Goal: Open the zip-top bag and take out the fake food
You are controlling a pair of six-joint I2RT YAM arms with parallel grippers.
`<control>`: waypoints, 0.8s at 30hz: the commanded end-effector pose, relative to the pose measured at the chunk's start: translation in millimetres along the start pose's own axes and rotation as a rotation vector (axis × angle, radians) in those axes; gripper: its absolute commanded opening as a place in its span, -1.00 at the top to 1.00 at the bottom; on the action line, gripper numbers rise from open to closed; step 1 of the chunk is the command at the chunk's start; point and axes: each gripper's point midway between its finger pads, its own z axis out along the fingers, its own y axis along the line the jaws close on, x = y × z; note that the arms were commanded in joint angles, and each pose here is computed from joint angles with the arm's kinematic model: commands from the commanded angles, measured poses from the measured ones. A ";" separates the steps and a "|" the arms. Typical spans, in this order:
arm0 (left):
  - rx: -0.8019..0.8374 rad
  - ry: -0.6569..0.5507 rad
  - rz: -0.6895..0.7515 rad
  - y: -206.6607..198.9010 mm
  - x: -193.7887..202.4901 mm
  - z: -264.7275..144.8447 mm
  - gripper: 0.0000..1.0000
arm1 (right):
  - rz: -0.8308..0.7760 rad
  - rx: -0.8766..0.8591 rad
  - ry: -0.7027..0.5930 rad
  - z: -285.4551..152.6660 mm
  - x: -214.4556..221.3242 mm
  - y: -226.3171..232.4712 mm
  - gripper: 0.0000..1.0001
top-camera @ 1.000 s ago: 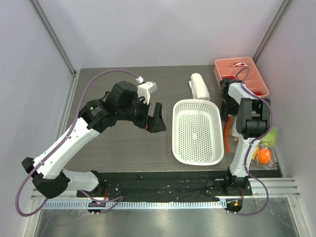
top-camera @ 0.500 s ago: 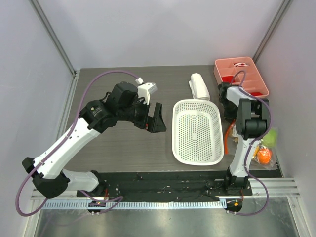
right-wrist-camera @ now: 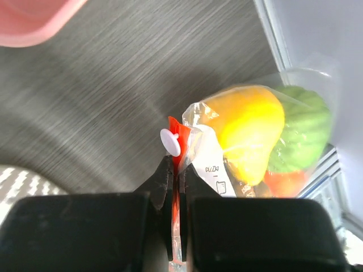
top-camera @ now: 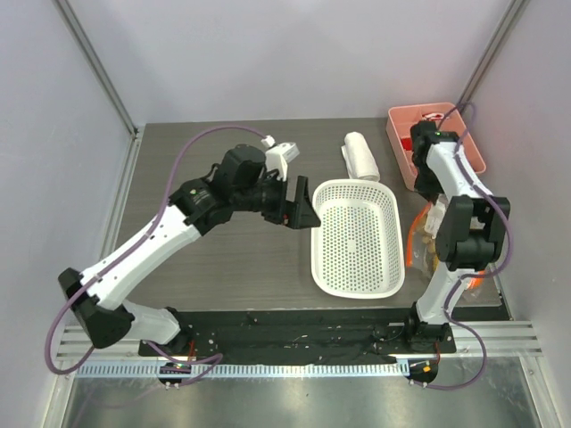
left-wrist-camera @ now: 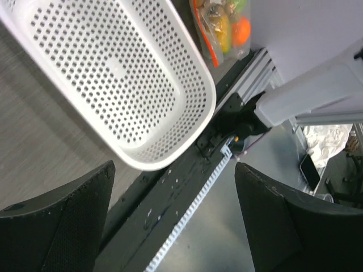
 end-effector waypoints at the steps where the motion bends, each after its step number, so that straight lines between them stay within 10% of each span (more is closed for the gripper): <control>1: 0.157 -0.131 0.062 -38.1 -34.1 40.1 -0.71 | 0.179 -0.075 -0.089 -64.5 -14.9 -34.4 0.98; 8: 0.254 -0.247 0.100 -89.4 -38.3 141.6 -0.93 | 0.237 -0.067 -0.105 -84.5 7.1 -77.1 0.98; 24: 0.432 -0.318 0.321 -160.3 -43.1 267.4 -0.51 | 0.384 -0.212 -0.076 -117.8 16.8 -84.4 0.98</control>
